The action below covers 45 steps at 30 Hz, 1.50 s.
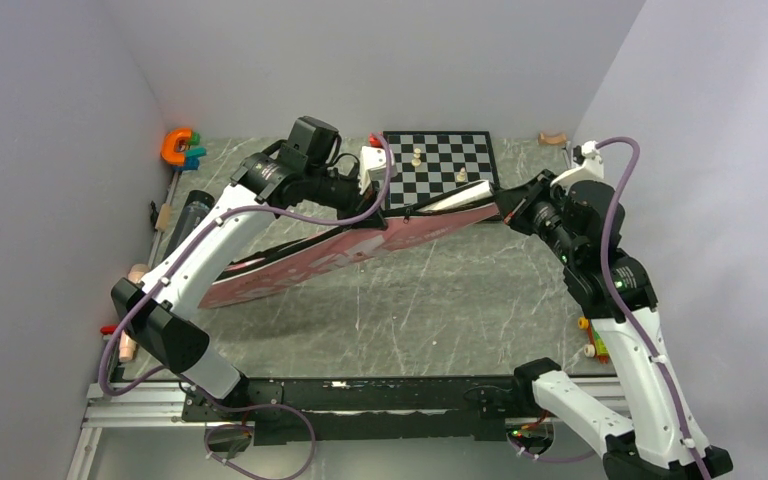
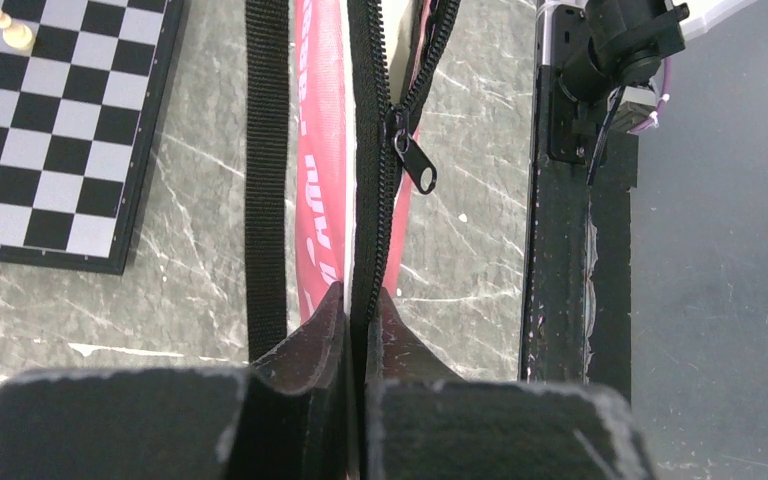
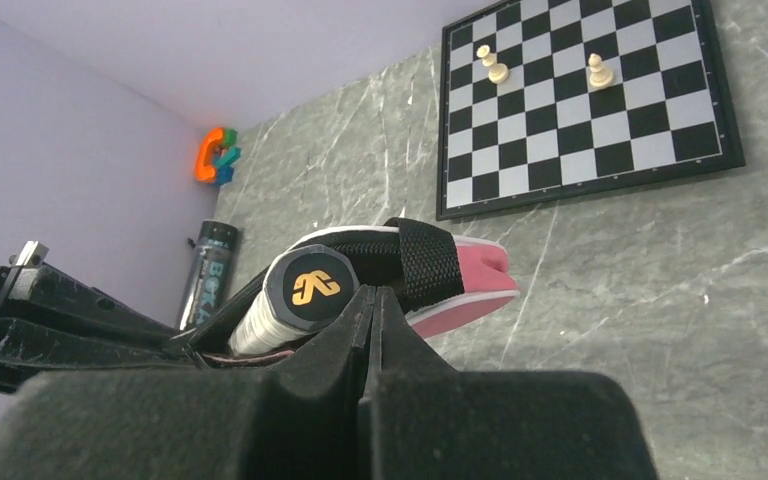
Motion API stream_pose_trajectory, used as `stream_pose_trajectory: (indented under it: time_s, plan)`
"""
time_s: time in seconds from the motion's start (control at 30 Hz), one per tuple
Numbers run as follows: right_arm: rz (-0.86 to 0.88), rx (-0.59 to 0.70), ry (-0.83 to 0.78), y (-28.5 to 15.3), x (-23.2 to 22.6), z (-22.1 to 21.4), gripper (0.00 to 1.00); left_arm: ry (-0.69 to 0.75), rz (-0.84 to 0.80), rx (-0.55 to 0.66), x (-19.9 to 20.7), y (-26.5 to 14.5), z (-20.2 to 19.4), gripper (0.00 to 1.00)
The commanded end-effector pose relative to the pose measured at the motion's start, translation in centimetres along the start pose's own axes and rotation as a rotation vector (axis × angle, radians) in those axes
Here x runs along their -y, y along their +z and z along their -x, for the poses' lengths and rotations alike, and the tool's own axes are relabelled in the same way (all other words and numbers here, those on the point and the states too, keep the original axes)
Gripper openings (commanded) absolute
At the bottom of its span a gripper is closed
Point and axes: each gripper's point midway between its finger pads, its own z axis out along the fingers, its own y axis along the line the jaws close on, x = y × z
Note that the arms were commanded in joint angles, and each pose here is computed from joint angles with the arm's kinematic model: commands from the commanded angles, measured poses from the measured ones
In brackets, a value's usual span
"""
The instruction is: Pack up the badminton gear
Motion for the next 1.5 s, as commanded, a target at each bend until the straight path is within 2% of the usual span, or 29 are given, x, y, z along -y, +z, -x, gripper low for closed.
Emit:
stream_pose_trajectory:
  time_s: [0.0,0.23,0.33,0.47,0.57,0.77,1.0,1.17,1.33,1.47]
  plan:
    - [0.135,-0.050,0.036,0.4,-2.3,-1.2,0.00,0.121,-0.032,0.142,1.6,-1.5,4.6,0.00]
    - [0.159,-0.083,0.039,0.4,-2.3,-2.2,0.00,0.119,-0.034,0.144,1.6,-1.4,4.8,0.00]
    - [0.103,-0.092,0.014,0.4,-1.4,-2.2,0.00,0.120,-0.032,0.143,1.5,-1.5,4.8,0.00]
    - [-0.066,0.023,-0.080,-1.7,0.4,1.9,0.00,0.124,-0.031,0.142,1.7,-1.6,4.6,0.00]
    - [-0.116,0.071,-0.123,-2.9,0.4,4.3,0.00,0.127,-0.028,0.142,1.7,-1.7,4.6,0.00]
    - [0.001,0.045,-0.090,-1.9,-1.9,3.8,0.00,0.127,-0.027,0.143,1.7,-1.7,4.8,0.00]
    - [0.149,-0.067,-0.018,-0.8,-3.4,-0.1,0.00,0.123,-0.024,0.140,1.5,-1.6,4.6,0.00]
    - [0.180,-0.133,0.004,-0.4,-3.2,-2.2,0.00,0.120,-0.028,0.141,1.4,-1.4,4.8,0.00]
    - [0.071,-0.138,-0.027,-0.3,-1.0,-2.6,0.00,0.117,-0.028,0.141,1.3,-1.4,4.7,0.00]
    - [-0.126,-0.026,-0.139,-1.9,1.4,1.7,0.00,0.118,-0.027,0.136,1.4,-1.4,4.5,0.00]
